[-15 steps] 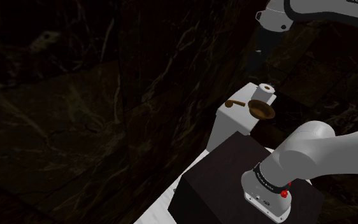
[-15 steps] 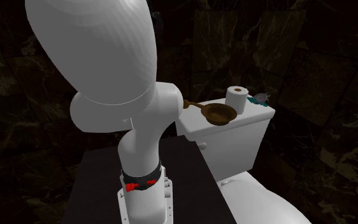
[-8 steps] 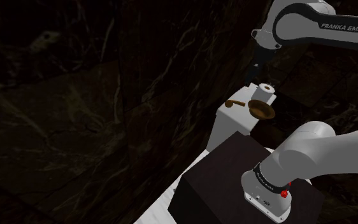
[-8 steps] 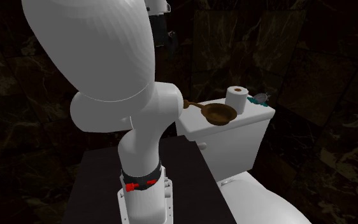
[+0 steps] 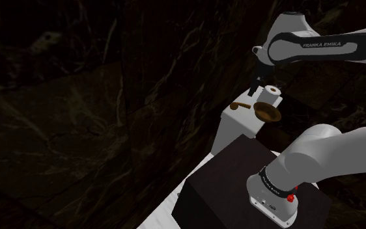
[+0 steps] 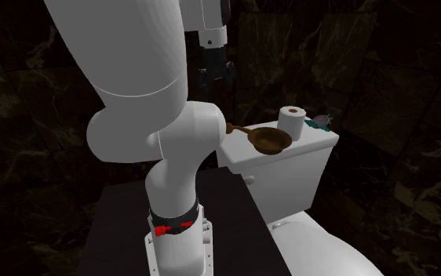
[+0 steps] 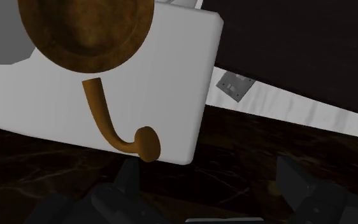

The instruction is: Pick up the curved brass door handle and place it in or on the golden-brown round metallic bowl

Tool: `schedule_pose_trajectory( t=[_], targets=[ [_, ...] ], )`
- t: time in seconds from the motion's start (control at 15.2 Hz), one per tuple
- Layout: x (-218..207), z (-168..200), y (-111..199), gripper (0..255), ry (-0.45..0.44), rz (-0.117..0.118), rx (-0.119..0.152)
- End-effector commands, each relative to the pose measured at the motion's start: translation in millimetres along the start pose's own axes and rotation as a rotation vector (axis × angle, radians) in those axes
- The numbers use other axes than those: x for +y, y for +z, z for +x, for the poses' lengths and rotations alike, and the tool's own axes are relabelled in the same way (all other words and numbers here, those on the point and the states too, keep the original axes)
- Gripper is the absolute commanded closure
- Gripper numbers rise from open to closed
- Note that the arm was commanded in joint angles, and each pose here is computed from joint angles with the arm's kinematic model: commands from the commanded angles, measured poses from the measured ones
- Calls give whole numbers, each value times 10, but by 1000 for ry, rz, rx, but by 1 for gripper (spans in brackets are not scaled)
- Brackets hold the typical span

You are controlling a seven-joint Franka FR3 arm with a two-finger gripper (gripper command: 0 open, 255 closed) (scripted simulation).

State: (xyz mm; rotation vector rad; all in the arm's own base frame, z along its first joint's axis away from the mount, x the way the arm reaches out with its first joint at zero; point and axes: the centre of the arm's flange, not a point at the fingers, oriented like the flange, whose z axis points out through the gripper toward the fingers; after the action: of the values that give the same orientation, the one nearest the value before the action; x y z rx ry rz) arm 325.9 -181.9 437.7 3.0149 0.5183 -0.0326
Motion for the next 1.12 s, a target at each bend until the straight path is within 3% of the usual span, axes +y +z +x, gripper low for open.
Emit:
schedule_pose_trajectory(
  t=[0.0,0.86,1.06],
  targets=[
    [148,-10,225,0,-33,-4,6],
    [1184,129,1561,0,-229,-24,39],
    [1220,143,1711,0,-235,-24,40]
  ],
)
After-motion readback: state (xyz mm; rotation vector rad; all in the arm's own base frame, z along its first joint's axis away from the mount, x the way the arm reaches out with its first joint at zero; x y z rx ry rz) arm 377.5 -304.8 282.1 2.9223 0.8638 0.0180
